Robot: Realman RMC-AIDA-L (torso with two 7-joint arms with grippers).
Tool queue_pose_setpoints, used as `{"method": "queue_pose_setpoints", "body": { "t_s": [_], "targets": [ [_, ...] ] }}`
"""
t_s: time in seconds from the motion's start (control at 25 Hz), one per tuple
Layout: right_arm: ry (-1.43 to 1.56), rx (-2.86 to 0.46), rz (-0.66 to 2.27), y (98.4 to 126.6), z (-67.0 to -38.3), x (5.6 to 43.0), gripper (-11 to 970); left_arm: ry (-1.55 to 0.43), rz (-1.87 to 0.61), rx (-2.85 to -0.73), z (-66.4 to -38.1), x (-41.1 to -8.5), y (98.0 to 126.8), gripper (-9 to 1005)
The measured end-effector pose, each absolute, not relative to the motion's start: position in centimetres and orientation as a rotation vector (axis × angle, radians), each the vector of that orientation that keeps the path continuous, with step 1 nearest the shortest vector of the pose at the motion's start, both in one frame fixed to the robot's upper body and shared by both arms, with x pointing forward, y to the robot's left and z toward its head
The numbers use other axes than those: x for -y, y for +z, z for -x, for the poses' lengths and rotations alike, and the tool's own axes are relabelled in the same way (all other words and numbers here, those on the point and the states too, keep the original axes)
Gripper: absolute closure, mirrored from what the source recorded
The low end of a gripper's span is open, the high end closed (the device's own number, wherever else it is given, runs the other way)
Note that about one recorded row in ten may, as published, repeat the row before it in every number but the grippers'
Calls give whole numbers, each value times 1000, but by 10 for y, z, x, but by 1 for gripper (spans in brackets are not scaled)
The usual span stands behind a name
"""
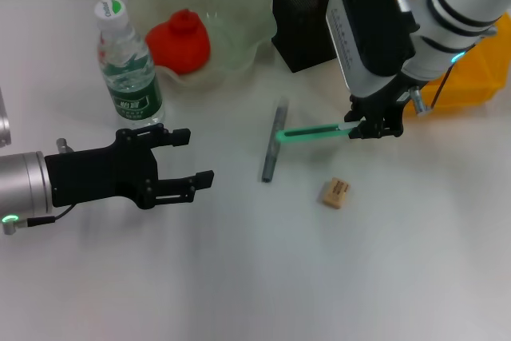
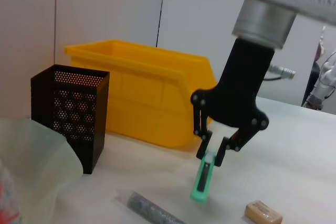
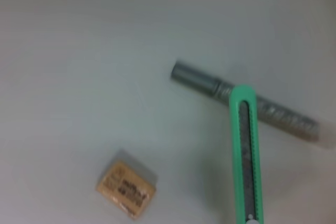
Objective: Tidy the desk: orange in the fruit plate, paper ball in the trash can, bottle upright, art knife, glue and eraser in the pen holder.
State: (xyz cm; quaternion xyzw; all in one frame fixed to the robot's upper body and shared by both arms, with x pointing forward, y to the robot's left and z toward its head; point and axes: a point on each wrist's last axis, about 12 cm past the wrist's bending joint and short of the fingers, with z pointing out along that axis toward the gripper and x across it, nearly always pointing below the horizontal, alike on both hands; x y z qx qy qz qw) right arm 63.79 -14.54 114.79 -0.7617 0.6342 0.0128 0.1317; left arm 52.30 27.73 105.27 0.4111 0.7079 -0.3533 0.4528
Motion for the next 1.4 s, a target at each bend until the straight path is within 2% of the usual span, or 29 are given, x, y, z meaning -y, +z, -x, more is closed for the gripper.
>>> {"method": "queue_pose_setpoints", "body": {
  "t_s": [0.56,0.96,1.4],
  "targets": [
    [73,-1832,1976,1193,-621,162,781,-870,-1012,-1752,-522,-279,1052,183],
    [-410,-1714,1922,1242,-631,175,776,-855,-983,-1729,-524,-277,1053,184],
    [-644,-1450,2056,1263,-639,156,770,-818,-947,-1701,-525,-276,1051,183]
  ]
}}
